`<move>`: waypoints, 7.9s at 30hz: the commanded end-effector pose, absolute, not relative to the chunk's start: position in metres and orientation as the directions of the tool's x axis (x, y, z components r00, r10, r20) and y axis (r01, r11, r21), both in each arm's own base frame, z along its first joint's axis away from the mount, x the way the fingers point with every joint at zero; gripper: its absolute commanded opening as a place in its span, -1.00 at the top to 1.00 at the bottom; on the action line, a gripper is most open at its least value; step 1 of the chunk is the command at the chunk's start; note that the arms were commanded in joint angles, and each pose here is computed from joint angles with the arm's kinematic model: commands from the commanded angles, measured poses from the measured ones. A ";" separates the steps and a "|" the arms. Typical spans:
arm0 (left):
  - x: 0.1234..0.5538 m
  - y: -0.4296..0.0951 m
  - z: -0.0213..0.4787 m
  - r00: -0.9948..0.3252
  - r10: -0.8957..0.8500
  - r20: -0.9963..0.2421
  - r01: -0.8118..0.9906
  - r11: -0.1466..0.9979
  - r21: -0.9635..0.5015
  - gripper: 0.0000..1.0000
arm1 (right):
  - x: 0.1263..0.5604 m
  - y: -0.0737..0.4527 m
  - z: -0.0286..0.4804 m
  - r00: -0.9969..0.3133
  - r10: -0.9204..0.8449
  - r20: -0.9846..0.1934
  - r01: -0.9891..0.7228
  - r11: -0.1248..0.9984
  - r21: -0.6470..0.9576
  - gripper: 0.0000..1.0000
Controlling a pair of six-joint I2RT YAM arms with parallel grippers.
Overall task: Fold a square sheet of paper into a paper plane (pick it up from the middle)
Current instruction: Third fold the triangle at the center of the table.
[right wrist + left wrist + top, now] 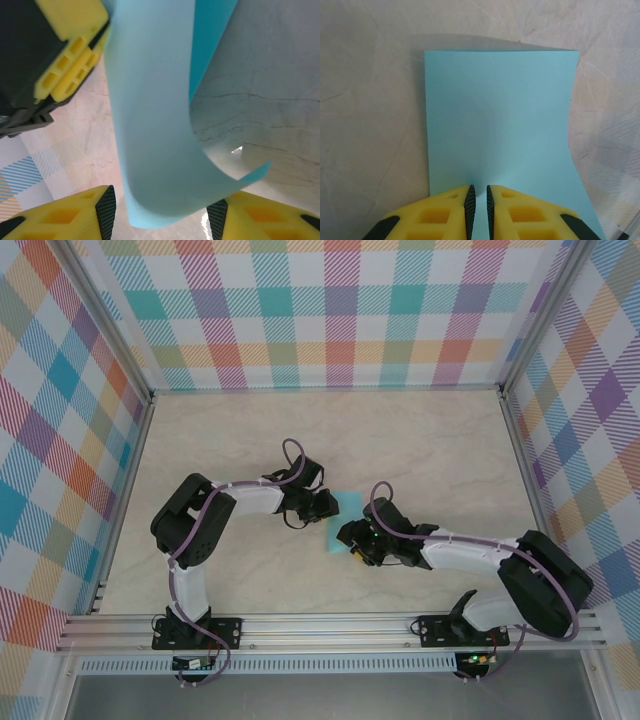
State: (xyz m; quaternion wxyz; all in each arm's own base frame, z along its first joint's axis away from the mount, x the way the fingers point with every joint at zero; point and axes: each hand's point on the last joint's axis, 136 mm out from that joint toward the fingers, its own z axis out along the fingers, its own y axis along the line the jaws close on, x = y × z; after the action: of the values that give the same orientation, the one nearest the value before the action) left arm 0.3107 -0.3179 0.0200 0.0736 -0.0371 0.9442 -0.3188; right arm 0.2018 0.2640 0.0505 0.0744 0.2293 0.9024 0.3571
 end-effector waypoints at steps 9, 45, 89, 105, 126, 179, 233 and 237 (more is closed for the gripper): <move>0.278 -0.289 -0.014 -0.992 -0.124 0.016 -0.115 0.858 -0.501 0.64 | 0.216 0.241 0.051 -0.921 0.388 -0.032 0.274 0.706 0.653 -0.17; 0.275 -0.298 0.086 -0.970 -0.078 -0.229 0.082 0.784 -0.615 0.22 | 0.257 0.256 0.039 -0.981 0.177 0.081 0.178 0.645 0.743 0.39; 0.153 -0.332 0.080 -0.486 0.657 -0.576 0.736 0.663 0.136 -0.31 | 0.238 0.256 0.046 -0.970 0.149 0.194 0.244 0.645 0.724 0.70; 0.161 -0.350 0.062 -0.412 0.738 -0.534 0.714 0.625 0.314 -0.39 | 0.237 0.256 0.051 -0.970 0.149 0.193 0.243 0.646 0.724 0.70; 0.177 -0.327 0.079 -0.499 0.617 -0.609 0.657 0.728 0.198 1.00 | 0.239 0.252 0.057 -0.975 0.152 0.160 0.221 0.667 0.711 0.64; 0.182 -0.350 0.067 -0.645 0.521 -0.558 0.704 0.689 -0.171 1.00 | 0.241 0.202 0.067 -0.974 0.226 0.007 0.197 0.836 0.513 0.16; 0.231 -0.311 0.046 -0.870 0.371 -0.324 0.487 0.746 -0.454 1.00 | 0.289 0.237 0.004 -0.998 -0.029 0.050 -0.002 0.884 0.468 0.74; 0.233 -0.308 0.041 -0.874 0.372 -0.314 0.481 0.760 -0.437 0.98 | 0.289 0.237 0.005 -0.998 -0.028 0.055 0.001 0.882 0.471 0.74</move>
State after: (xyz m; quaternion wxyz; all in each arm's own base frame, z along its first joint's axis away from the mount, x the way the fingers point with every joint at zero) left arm 0.2267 -0.3116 0.0436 0.1063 0.2293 0.9272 -0.2765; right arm 0.2928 0.2457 0.0153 -0.0141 -0.0075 0.9630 0.2691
